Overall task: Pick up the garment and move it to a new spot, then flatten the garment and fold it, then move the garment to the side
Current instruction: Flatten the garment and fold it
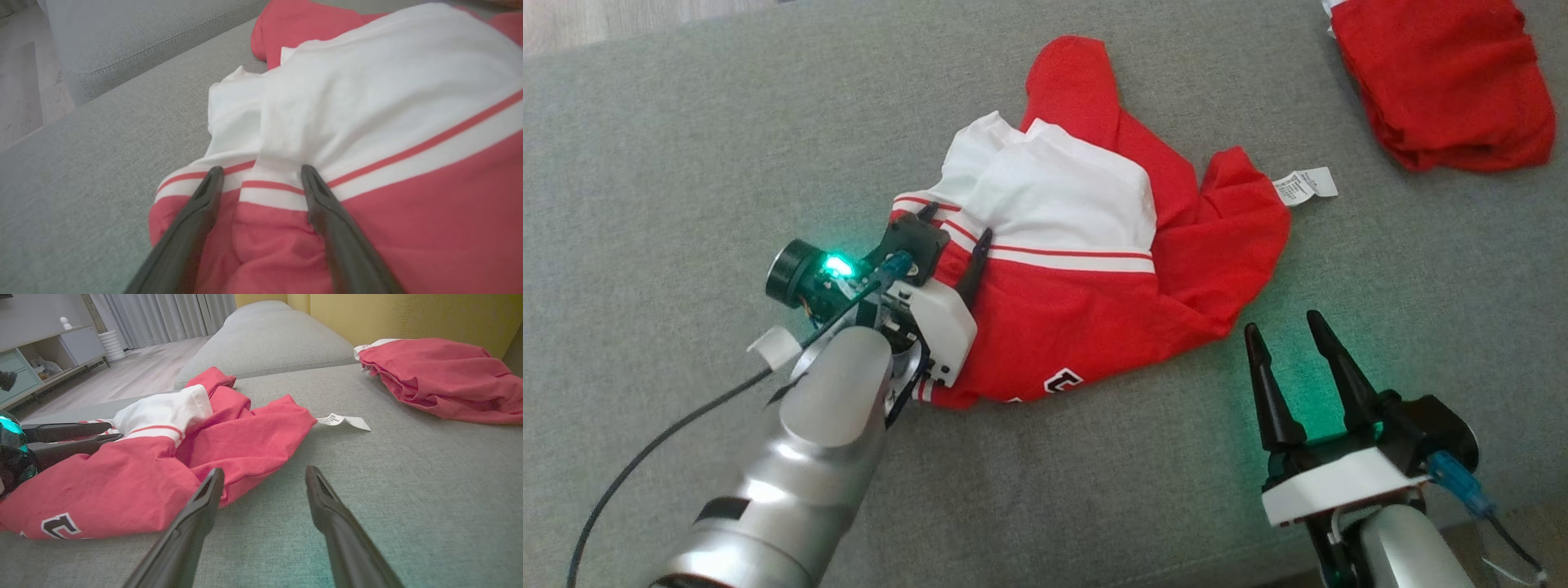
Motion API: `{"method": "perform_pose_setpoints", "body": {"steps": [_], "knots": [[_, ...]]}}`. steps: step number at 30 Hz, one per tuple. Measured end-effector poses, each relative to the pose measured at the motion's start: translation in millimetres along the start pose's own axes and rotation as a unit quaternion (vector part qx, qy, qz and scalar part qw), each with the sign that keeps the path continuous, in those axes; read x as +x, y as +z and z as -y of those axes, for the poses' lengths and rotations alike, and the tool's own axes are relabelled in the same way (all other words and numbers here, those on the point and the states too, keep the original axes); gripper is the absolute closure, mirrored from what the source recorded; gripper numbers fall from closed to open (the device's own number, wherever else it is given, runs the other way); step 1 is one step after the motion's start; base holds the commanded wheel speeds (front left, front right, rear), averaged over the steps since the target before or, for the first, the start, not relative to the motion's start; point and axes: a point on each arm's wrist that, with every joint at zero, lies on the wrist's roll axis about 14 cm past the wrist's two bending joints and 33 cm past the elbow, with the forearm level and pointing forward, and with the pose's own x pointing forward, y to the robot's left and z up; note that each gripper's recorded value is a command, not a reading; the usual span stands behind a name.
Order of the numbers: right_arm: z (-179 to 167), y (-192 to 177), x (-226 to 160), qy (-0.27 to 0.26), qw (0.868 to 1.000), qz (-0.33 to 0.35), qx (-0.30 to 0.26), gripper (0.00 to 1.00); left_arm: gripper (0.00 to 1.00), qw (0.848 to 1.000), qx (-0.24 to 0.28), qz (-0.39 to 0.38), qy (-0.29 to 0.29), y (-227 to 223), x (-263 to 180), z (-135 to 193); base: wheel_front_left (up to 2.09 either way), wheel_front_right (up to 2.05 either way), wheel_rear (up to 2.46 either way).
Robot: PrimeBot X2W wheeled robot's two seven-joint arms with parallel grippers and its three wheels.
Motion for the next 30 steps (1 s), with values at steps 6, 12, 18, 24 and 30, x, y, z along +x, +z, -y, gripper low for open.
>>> {"method": "perform_pose_setpoints", "body": {"steps": [6,12,18,24,30], "knots": [[-1,1,0,0.002,1.0,0.002,0.0,0.0,1.0,1.0,0.004,-0.009,-0.011,0,-1,4,0.0,0.0,0.0],[-3,6,-1,0.005,1.0,0.009,0.0,0.0,1.0,1.0,0.018,0.009,-0.02,10,-6,11,0.0,0.0,0.0],[-8,15,-2,0.012,1.0,0.024,0.003,0.0,1.0,0.993,0.053,0.096,-0.039,53,-19,32,0.0,0.0,0.0],[-16,22,-4,0.024,0.999,0.036,0.003,0.0,1.0,0.977,0.094,0.163,-0.098,86,-47,84,0.0,0.0,0.0],[-23,18,-5,0.035,0.999,0.031,0.006,0.0,1.0,0.968,0.083,0.19,-0.14,84,-78,122,0.0,0.0,0.0]]}}
